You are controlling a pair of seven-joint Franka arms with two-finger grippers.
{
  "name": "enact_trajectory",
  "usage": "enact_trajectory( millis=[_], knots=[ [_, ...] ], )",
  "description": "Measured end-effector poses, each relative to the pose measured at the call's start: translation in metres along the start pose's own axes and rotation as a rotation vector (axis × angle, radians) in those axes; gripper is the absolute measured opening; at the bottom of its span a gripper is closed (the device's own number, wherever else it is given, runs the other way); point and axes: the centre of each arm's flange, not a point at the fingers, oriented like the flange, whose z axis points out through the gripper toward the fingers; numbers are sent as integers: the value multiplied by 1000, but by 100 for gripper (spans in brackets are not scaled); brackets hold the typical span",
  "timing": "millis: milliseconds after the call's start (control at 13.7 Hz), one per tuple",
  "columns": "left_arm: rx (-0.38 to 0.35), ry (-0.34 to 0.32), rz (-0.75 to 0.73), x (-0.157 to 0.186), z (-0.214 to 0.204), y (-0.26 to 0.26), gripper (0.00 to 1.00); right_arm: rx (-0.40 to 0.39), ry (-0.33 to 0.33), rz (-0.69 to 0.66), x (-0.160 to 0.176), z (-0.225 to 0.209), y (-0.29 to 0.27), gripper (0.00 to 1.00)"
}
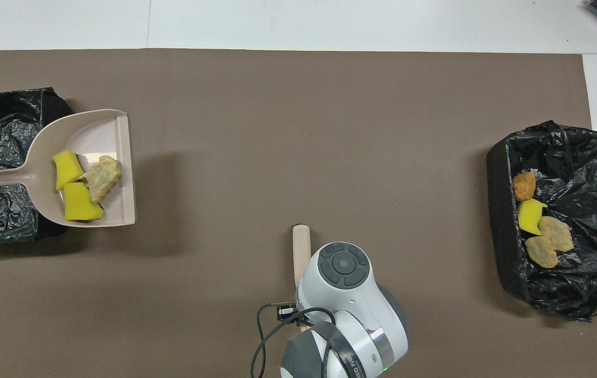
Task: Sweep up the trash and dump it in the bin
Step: 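Tip the dustpan over the black bag with the left gripper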
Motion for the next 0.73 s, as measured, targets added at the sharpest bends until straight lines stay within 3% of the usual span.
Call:
enact_trajectory(
  millis=[293,513,732],
  knots=[
    [-1,-47,-92,-69,-14,3,32,0,0,0,0,0,0,26],
    [16,-97,-91,-113,-37,-4,32,2,3,-2,1,-2,-1,54],
    [21,-193,-62,-129,-44,-18,32,-11,35,-4,10,-13,5,92]
  ],
)
